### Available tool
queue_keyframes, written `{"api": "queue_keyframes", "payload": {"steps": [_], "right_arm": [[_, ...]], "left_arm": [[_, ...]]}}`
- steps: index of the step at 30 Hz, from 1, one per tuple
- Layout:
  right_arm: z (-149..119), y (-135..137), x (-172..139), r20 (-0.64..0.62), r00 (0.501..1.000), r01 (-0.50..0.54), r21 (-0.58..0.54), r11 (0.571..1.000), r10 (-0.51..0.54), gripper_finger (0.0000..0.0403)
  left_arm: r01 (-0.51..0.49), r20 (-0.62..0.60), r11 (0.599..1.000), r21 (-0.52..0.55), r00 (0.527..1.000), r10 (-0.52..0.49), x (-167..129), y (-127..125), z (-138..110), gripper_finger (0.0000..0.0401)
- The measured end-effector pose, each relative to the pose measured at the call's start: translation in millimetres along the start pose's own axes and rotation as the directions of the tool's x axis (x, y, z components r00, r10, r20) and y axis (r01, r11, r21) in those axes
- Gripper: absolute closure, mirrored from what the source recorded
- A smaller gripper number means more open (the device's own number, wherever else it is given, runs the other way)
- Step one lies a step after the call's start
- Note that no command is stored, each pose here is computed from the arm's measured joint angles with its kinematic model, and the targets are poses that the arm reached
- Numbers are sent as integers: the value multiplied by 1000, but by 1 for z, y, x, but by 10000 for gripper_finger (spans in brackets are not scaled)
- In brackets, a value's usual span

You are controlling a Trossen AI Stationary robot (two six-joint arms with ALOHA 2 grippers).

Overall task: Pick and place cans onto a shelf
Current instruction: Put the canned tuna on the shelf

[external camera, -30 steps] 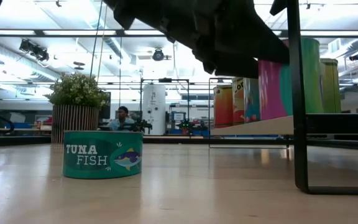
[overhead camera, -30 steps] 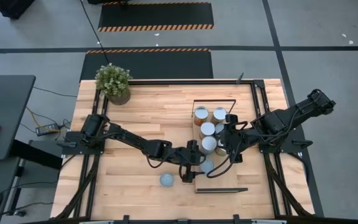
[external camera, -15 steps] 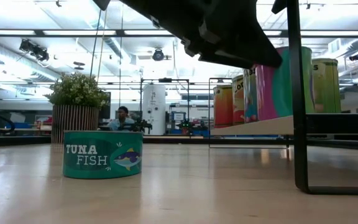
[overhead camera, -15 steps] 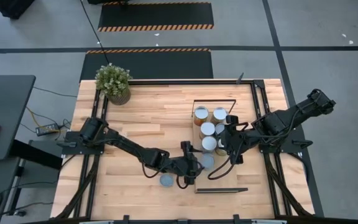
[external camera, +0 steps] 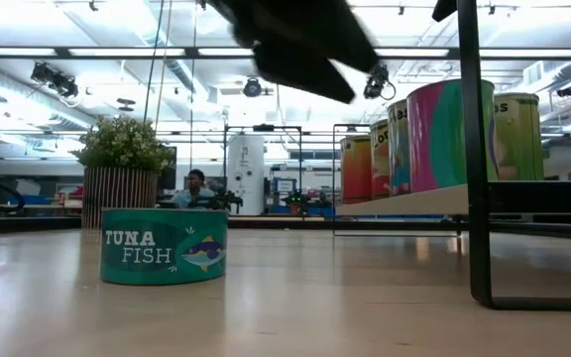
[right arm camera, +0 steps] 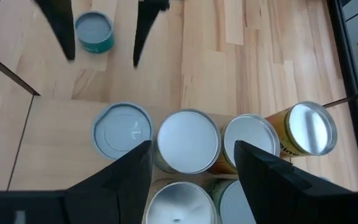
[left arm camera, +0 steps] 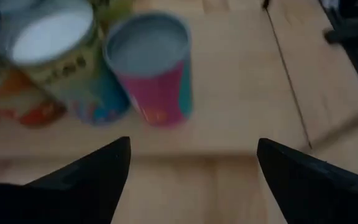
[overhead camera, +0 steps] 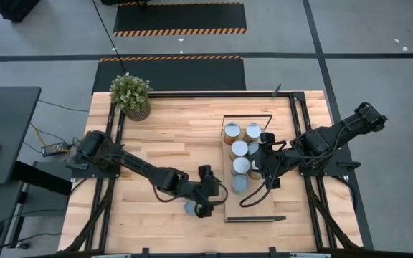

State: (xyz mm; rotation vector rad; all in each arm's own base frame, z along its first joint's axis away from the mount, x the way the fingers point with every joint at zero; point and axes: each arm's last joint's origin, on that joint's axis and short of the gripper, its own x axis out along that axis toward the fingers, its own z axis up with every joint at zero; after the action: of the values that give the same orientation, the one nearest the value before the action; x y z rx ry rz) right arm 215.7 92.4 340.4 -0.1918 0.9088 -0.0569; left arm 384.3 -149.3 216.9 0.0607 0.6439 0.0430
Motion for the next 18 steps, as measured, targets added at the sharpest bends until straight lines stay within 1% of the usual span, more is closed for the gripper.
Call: {"api": "queue_keyframes", "payload": {"steps": [2,4,6,8,11,14,18], "right_arm": [[0,0,0,5,1000,1,-1,1000,-1,170],[1,0,0,5,1000,3,-2,1000,-3,170],[0,1,0,6,1000,1,-1,1000,-1,170],[0,1,0,7,1000,-1,0,1000,1,170],[0,3,-1,8,1000,-5,-5,1000,5,170],[0,3,-1,9,1000,-6,-6,1000,6,170],[1,3,-1,17,1000,-7,-14,1000,8,170]], "left_arm": [[58,-61,998,-24,996,-59,-12,0,0,47],[102,-151,993,-54,983,-109,-21,-1,-6,47],[142,-238,986,-84,958,-158,-29,-4,-12,47],[155,-322,981,-118,929,-185,-33,-8,-21,47],[135,-462,979,-152,866,-192,-38,-13,-38,47],[88,-558,983,-160,814,-163,-42,-18,-56,47],[45,-591,984,-171,795,-139,-43,-24,-76,47]]}}
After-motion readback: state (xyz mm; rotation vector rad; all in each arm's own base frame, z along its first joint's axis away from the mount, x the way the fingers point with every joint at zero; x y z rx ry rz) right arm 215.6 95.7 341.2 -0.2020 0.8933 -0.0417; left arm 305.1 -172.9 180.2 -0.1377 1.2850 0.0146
